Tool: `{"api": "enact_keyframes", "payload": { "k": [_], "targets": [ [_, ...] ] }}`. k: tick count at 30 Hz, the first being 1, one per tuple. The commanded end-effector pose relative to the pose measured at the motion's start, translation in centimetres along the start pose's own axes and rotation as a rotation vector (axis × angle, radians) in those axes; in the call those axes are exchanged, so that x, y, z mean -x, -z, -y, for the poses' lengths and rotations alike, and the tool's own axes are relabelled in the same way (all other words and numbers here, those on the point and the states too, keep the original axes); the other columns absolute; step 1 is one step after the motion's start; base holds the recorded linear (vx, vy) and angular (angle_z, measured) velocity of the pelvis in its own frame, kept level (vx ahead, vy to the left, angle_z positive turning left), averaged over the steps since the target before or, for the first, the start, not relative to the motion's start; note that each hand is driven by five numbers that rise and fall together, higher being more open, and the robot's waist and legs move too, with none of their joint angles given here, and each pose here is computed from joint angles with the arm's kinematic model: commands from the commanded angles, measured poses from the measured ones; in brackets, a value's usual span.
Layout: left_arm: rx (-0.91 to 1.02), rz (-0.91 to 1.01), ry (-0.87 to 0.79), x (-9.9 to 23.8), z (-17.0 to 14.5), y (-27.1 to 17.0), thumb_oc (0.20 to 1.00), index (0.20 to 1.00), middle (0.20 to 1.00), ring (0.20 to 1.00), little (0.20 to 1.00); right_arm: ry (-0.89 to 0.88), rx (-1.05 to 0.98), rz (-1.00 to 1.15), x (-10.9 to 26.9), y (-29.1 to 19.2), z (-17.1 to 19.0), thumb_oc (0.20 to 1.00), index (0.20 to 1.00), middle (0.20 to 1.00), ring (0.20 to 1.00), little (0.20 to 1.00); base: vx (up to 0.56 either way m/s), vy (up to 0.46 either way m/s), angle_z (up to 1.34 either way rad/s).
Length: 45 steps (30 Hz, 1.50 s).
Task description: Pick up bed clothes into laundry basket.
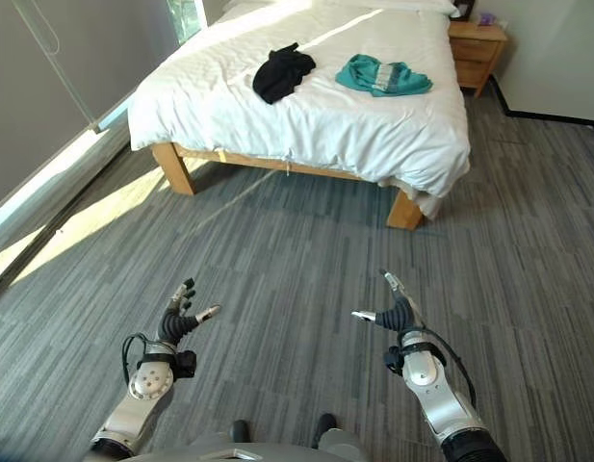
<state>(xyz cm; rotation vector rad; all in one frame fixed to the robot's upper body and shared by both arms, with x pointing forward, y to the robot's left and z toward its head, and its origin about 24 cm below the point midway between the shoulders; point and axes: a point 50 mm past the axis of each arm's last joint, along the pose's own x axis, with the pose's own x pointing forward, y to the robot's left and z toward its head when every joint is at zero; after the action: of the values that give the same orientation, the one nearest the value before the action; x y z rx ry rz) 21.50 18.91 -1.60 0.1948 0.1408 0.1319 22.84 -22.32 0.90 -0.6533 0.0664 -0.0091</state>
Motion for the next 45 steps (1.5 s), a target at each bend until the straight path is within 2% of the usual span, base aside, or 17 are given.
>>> {"api": "enact_keyframes", "payload": {
  "k": [1,5,10,16,22,29,30,35,39,45],
  "targets": [
    [-0.038,0.175,-0.003,-0.9,-1.3,-2.9,1.000,1.000,1.000,1.000,1.000,0.075,-0.017,0.228,-1.5,-4.1,2.1,1.000,1.000,1.000,1.000,1.000,-0.03,-0.034,0.05],
    [-0.003,0.191,-0.018,-1.5,-1.9,-3.5,1.000,1.000,1.000,1.000,1.000,0.079,-0.053,0.303,-2.5,-6.3,1.8,1.000,1.000,1.000,1.000,1.000,-0.05,-0.069,-0.05],
    [0.095,0.143,0.060,-0.6,-0.7,-2.6,1.000,1.000,1.000,1.000,1.000,0.057,-0.067,0.296,-1.3,-5.7,1.5,1.000,1.000,1.000,1.000,1.000,0.04,-0.165,-0.23],
    [0.131,0.128,0.087,-0.7,0.1,-2.5,1.000,1.000,1.000,1.000,1.000,0.048,-0.049,0.273,-1.7,-5.5,1.2,1.000,1.000,1.000,1.000,1.000,0.22,-0.036,-0.27],
    [0.156,0.123,0.071,-1.3,0.2,-2.7,1.000,1.000,1.000,1.000,1.000,0.031,-0.027,0.280,-2.6,-5.9,0.6,1.000,1.000,1.000,1.000,1.000,0.47,0.106,-0.59],
    [0.092,0.152,0.128,-1.7,0.3,-3.4,1.000,1.000,1.000,1.000,1.000,-0.084,-0.035,0.277,-2.5,-6.1,-2.7,1.000,1.000,1.000,1.000,1.000,0.45,0.170,-0.52],
    [0.068,0.210,0.173,-2.2,1.1,-4.8,1.000,1.000,1.000,1.000,1.000,-0.102,-0.054,0.318,-2.7,-7.3,-3.1,1.000,1.000,1.000,1.000,1.000,0.66,0.303,0.26],
    [0.091,0.247,0.189,-2.6,2.0,-5.8,1.000,1.000,1.000,1.000,1.000,-0.076,-0.039,0.334,-2.3,-7.5,-2.5,1.000,1.000,1.000,1.000,1.000,0.52,0.069,0.75],
    [0.075,0.227,0.199,-2.8,1.9,-5.3,1.000,1.000,1.000,1.000,1.000,-0.049,-0.072,0.264,-2.3,-6.5,-2.6,1.000,1.000,1.000,1.000,1.000,0.82,-0.162,0.77],
    [0.078,0.195,0.178,-2.2,1.5,-4.3,1.000,1.000,1.000,1.000,1.000,-0.062,0.025,0.231,-1.6,-5.5,-2.9,1.000,1.000,1.000,1.000,1.000,0.55,-0.110,0.38]
  ]
}}
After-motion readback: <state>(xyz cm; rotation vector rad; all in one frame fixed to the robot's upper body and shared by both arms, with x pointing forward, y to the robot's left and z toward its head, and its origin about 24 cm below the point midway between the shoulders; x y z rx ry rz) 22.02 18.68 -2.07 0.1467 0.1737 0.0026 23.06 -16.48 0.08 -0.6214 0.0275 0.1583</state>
